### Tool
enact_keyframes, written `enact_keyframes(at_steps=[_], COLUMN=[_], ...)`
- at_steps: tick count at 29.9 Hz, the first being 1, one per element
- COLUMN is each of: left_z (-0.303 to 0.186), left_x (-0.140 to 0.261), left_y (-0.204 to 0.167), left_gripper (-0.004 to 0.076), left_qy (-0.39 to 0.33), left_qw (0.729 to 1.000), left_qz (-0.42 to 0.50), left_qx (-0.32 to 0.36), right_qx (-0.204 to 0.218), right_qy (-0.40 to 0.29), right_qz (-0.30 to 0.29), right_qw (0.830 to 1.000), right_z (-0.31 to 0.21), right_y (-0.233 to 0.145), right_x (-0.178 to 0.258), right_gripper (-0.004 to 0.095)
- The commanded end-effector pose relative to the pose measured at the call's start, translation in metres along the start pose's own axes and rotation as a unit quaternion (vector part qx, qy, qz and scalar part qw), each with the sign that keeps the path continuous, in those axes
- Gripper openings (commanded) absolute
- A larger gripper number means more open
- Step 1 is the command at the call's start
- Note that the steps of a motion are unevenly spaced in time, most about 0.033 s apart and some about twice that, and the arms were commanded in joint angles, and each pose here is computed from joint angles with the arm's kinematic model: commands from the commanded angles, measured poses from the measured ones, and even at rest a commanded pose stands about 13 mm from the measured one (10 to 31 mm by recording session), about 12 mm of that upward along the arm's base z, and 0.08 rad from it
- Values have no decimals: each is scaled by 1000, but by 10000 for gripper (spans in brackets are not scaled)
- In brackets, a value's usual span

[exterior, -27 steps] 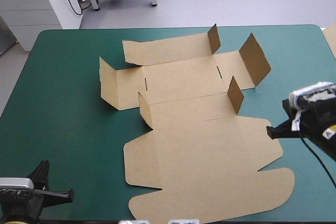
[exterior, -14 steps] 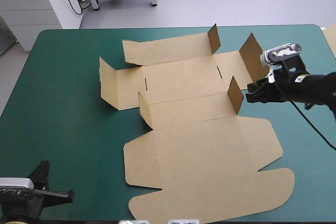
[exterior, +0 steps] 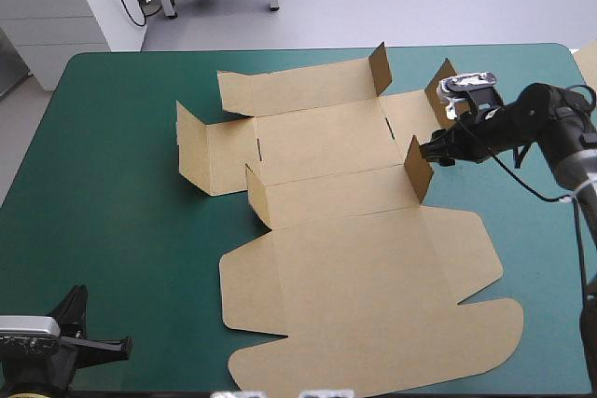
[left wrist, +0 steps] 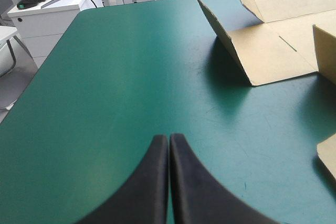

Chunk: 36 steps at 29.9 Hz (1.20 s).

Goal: Fold the box

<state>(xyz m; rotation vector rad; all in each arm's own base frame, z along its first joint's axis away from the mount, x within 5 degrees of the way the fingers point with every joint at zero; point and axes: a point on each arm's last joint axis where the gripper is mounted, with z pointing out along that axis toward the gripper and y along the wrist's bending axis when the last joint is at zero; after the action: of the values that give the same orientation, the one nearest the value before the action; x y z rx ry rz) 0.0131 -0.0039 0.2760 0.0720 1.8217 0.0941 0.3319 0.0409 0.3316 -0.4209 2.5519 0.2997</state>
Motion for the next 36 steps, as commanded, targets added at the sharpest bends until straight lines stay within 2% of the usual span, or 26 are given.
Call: enact_keyframes(at_steps=[1, 5, 18, 22, 26, 29, 31, 33, 36], left_z=[-5, -5, -5, -5, -5, -5, -5, -5, -5], left_x=[-12, -12, -12, -12, -12, -12, -12, -12, -12], left_y=[1, 1, 1, 1, 1, 1, 1, 1, 1], left_gripper=[-8, -8, -8, -8, -8, -8, -8, -8, -8], left_qy=[-49, -49, -49, -49, -49, -49, -49, -49, -49], left_qw=[999, 999, 999, 999, 999, 999, 999, 999, 999], left_qz=[-5, -5, -5, -5, -5, -5, -5, -5, -5], left_qx=[2, 2, 2, 2, 2, 2, 2, 2, 2], right_qx=[31, 43, 18, 16, 7, -3, -9, -11, -33], right_qy=[-23, 12, 76, 89, 96, 82, 72, 74, 86], right_qz=[-33, -39, -14, -12, -2, 0, -26, -47, -123], right_qw=[999, 998, 997, 996, 995, 997, 997, 996, 988], right_z=[-6, 14, 59, 70, 79, 80, 77, 74, 73], right_y=[12, 19, 14, 12, 11, 13, 14, 14, 17], right_x=[-21, -29, -25, -23, -23, -26, -31, -34, -38], right_gripper=[571, 571, 571, 533, 384, 152, -23, -16, -21])
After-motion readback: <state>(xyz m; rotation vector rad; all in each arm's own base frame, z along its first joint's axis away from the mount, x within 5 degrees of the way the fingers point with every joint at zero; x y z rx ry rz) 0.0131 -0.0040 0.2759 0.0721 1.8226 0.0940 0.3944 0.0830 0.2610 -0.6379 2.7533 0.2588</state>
